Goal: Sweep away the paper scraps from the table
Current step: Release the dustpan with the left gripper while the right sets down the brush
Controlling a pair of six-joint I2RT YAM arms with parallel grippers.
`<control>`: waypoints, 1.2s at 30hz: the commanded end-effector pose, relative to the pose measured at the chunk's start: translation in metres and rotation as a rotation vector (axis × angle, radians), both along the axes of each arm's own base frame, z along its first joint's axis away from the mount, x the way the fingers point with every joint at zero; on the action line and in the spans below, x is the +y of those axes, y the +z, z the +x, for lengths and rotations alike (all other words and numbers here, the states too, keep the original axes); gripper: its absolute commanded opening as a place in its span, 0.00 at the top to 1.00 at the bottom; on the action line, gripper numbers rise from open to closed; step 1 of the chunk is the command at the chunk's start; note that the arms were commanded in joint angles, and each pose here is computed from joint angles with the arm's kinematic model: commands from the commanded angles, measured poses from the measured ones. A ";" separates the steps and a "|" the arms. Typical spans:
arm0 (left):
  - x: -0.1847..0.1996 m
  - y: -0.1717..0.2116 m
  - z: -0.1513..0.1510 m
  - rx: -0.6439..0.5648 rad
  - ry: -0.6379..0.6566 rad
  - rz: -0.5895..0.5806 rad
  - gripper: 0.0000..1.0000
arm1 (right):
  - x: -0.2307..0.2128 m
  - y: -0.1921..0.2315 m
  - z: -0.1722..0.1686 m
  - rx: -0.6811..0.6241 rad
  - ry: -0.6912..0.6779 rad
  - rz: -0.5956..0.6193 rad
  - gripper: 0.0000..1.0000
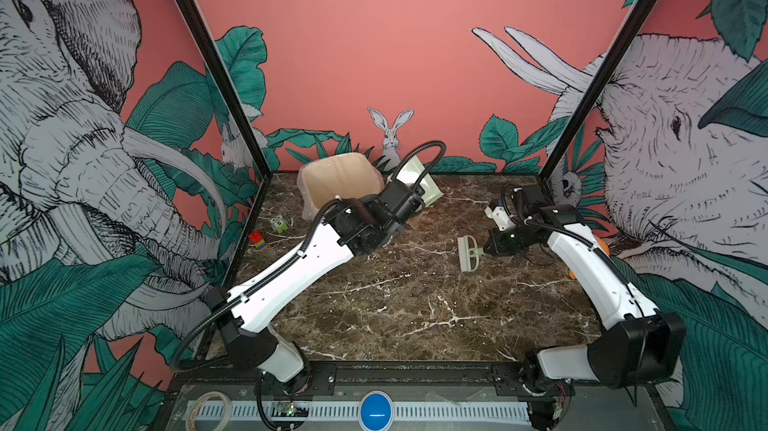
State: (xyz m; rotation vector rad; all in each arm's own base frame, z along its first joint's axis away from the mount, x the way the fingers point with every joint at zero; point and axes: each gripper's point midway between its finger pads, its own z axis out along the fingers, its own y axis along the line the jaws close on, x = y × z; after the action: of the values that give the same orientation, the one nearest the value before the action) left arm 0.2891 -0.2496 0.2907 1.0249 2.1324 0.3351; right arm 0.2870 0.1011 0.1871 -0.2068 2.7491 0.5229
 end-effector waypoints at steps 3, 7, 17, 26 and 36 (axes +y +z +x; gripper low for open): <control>-0.045 -0.040 -0.019 0.167 0.029 -0.348 1.00 | -0.012 0.007 0.023 -0.082 -0.173 0.169 1.00; -0.055 -0.087 -0.030 0.263 0.047 -0.390 1.00 | -0.018 0.002 0.031 -0.101 -0.251 0.226 1.00; -0.060 -0.183 -0.050 0.427 0.033 -0.329 1.00 | -0.014 -0.031 0.026 -0.079 -0.375 0.349 1.00; -0.064 -0.223 -0.060 0.545 0.038 -0.308 1.00 | -0.020 -0.065 0.004 -0.019 -0.466 0.395 0.95; -0.046 -0.232 -0.067 0.565 0.081 -0.291 0.50 | -0.051 -0.088 -0.033 0.058 -0.519 0.172 0.42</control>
State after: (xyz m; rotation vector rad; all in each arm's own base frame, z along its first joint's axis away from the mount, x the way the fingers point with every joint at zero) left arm 0.2259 -0.3025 0.0533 0.9742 2.6182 -0.2372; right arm 0.2658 0.0644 0.1045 0.5416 2.5941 0.7467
